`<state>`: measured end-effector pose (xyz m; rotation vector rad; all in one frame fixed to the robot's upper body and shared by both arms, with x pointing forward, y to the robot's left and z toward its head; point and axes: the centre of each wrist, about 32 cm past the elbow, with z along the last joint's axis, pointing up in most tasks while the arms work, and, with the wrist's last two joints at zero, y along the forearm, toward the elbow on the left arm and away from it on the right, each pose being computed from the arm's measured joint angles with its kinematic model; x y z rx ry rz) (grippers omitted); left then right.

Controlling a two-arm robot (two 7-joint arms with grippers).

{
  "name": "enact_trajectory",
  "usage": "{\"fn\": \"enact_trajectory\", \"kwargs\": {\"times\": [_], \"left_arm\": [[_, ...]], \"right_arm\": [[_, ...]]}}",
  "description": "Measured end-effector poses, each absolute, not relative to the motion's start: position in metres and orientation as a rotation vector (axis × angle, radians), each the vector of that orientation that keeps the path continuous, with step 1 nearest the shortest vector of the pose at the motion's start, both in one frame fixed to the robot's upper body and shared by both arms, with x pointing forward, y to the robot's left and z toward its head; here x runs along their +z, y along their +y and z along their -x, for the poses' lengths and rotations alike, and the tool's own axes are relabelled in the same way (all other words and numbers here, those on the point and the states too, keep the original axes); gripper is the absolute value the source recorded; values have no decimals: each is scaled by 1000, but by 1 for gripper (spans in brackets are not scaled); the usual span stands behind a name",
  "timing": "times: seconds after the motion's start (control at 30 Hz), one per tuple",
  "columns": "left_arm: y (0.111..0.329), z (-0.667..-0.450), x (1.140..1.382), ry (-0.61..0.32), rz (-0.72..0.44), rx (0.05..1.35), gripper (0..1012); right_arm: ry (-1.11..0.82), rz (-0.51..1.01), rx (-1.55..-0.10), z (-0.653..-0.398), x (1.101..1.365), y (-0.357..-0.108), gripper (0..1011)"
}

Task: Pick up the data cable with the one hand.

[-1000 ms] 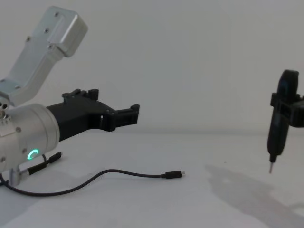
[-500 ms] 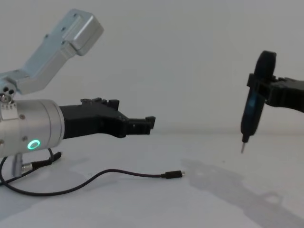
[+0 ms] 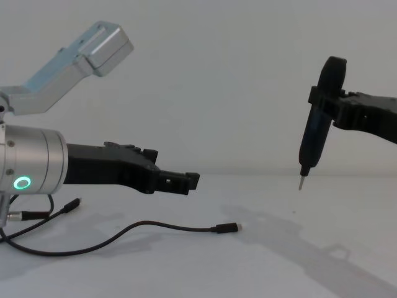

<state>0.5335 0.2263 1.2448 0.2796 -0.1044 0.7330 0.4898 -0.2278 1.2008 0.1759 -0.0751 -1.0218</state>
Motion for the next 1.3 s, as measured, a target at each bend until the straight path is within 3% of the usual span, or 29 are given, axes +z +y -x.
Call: {"fn": "enact_trajectory", "kwargs": {"times": [0.63, 1.3], "left_arm": [[222, -545, 1227, -117, -282, 794, 1001], [228, -550, 1217, 6, -344, 760, 1001]], "right_arm": [[-77, -187, -1003, -494, 1202, -226, 274], [-76, -190, -1000, -495, 1202, -226, 275]]}}
